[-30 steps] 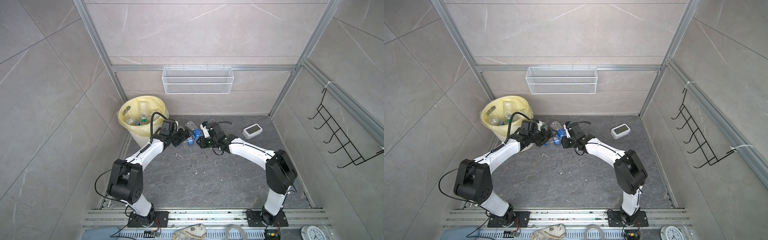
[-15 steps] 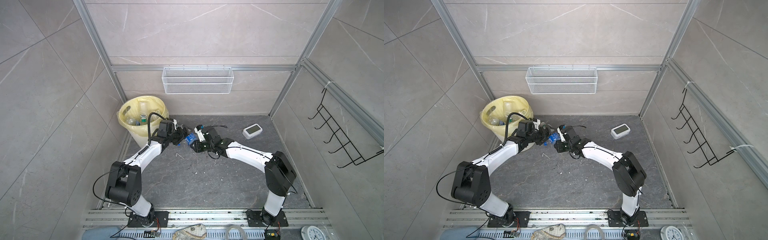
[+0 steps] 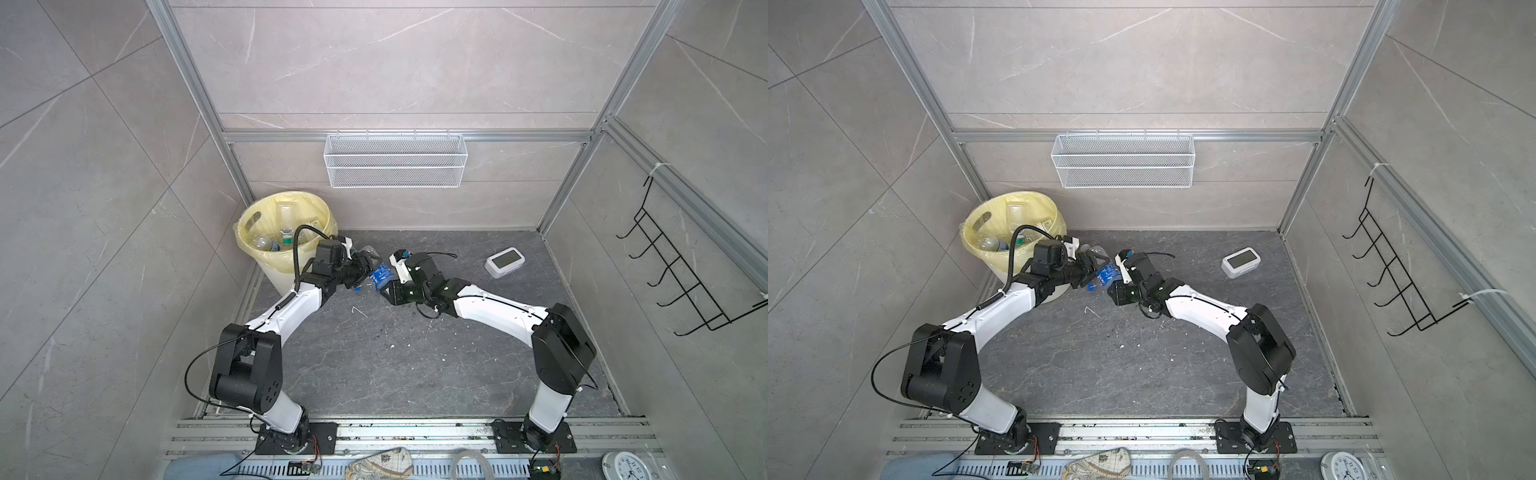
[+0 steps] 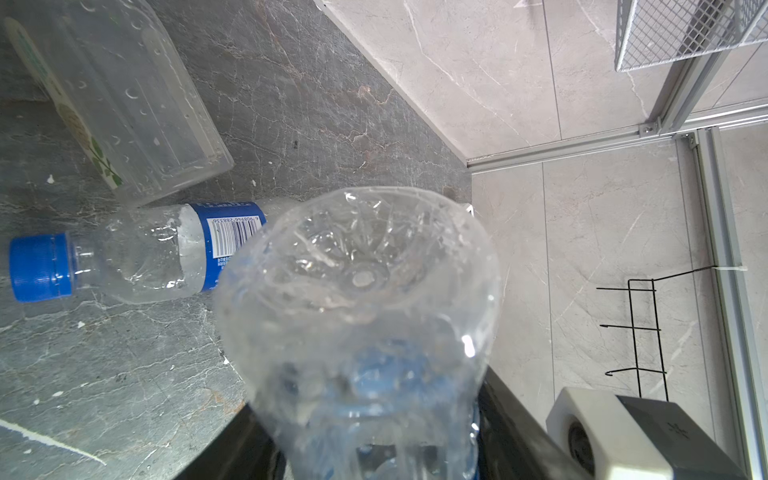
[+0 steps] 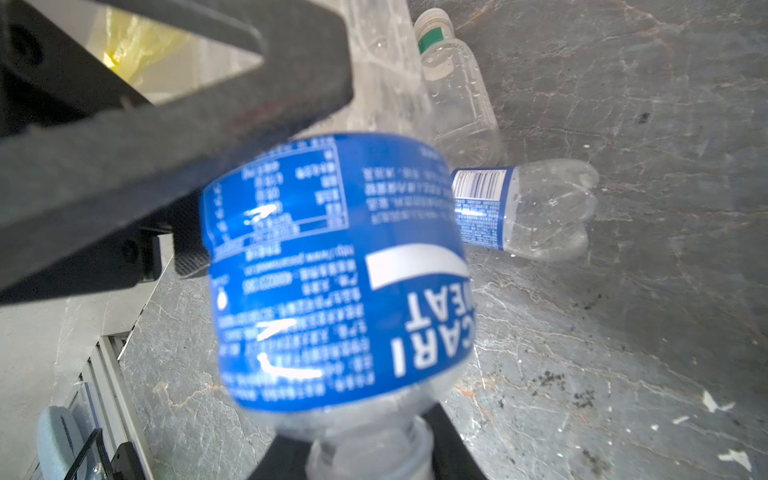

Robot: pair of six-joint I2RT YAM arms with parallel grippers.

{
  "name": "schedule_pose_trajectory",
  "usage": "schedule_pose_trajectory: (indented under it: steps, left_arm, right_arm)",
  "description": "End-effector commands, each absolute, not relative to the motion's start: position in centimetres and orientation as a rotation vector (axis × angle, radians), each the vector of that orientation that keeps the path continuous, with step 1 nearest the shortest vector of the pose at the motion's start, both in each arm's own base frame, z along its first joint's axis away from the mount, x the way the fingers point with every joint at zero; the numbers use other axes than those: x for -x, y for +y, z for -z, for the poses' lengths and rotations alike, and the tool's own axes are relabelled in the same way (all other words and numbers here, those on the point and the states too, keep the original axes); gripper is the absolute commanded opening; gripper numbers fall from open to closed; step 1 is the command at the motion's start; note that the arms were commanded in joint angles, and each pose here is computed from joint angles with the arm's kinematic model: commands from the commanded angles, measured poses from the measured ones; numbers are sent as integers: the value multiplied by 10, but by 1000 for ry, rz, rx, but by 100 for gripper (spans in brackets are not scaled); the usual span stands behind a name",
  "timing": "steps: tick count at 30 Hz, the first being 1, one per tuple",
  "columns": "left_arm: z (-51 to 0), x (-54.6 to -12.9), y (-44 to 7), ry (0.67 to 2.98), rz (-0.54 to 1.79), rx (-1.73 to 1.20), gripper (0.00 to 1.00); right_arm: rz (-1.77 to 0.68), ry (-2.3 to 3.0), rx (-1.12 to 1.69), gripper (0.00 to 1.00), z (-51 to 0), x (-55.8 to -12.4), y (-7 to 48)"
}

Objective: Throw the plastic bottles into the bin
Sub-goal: 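Grasp the blue-label bottle's base with the left gripper while the right gripper holds it, then drop the blue-label bottle into the bin with the left gripper while the right draws back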

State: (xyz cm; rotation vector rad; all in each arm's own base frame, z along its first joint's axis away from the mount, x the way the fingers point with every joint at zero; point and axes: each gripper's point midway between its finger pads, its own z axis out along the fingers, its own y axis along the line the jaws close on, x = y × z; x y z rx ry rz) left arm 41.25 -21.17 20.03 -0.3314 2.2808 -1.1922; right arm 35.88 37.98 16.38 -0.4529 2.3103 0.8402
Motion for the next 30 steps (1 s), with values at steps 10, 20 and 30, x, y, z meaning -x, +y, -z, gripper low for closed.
schedule_pose_trajectory:
  steps: [10, 20, 30]
  left_arm:
    - [-235, -411, -210, 2171, 1213, 252, 48]
    - [-249, -409, -199, 2151, 1112, 215, 45]
    - [-289, -405, -176, 2071, 955, 131, 45]
  right_arm:
    - [-966, 2199, 531, 38, -200, -342, 397]
    - [-913, 2178, 549, 69, -211, -341, 388]
    - [-812, 2110, 592, 89, -242, -335, 367]
